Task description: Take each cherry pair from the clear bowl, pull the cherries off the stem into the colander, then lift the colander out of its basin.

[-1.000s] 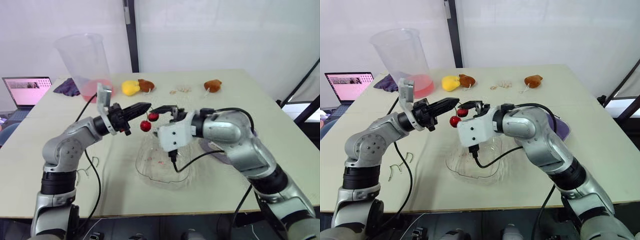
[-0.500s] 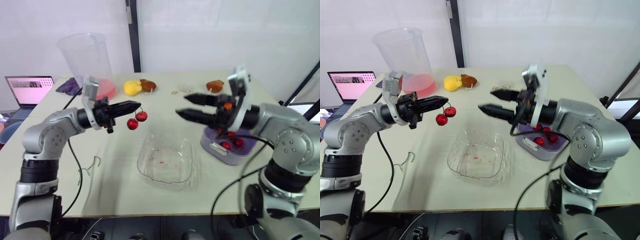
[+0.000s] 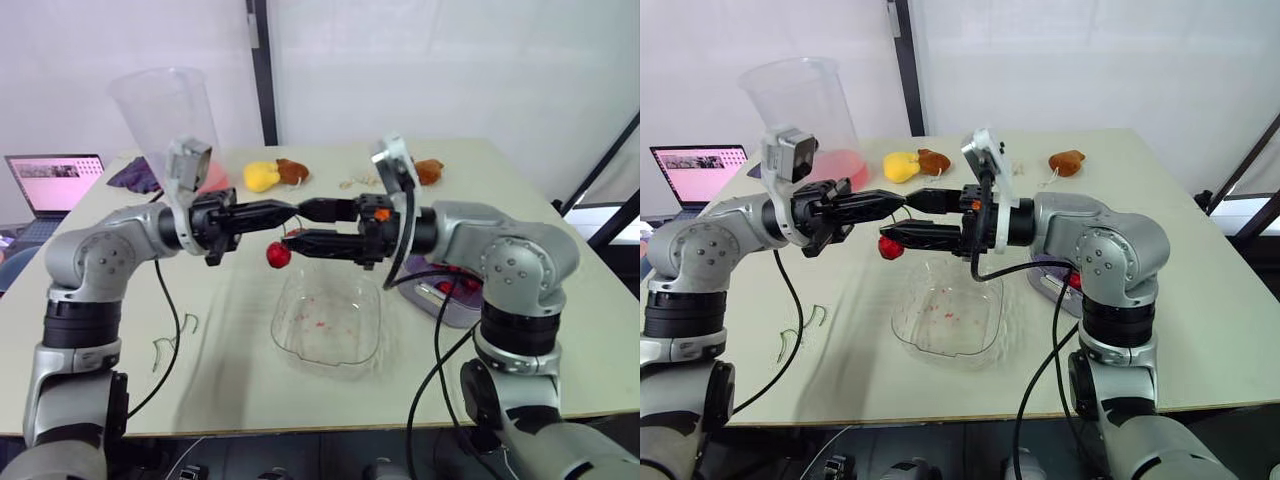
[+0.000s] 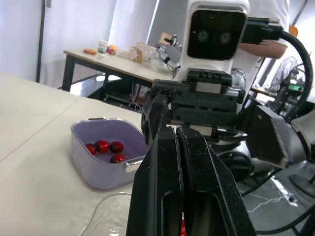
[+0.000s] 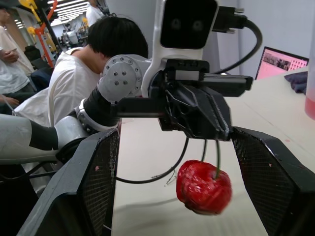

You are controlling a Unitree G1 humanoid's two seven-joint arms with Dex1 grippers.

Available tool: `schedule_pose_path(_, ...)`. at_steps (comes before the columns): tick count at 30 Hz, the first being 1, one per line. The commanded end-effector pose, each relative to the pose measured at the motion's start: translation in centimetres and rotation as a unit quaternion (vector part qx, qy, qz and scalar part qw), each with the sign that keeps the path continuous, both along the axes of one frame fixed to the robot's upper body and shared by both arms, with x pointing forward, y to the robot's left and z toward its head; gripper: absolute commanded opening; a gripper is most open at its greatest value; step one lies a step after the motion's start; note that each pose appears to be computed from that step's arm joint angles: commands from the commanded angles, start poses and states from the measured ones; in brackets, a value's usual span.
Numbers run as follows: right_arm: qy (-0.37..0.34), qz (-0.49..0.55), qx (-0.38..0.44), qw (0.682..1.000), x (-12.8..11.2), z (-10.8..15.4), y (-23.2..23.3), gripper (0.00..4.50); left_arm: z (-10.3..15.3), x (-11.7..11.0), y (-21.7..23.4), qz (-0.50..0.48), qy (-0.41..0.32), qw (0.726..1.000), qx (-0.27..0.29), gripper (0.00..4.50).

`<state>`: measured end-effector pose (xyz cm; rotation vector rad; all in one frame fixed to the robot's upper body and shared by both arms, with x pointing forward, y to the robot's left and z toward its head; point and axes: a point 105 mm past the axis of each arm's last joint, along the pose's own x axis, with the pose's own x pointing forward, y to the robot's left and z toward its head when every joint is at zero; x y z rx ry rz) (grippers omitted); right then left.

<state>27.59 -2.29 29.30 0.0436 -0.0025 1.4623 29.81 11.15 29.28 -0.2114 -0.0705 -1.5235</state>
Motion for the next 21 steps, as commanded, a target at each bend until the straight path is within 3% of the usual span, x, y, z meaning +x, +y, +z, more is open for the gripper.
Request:
schedule_pose_path(1,-0.007,0.001,0.019,1.0,-0.3,0.6,0.0,2.98,1.9,-0.9,0.1,-0.005,-0.033,0.999,-0.014,0.0)
schedule_pose_path(4,-0.009,-0.01,0.008,1.0,-0.1,0.2,0.0,1.57,1.6,-0.8,0.1,-0.004,-0.03,0.999,-0.01,0.0)
schedule_pose_path(21,-0.035,-0.036,-0.014,0.999,0.8,-0.9,-0.1,1.57,1.4,-0.8,0.0,-0.003,-0.035,0.999,-0.006,0.0)
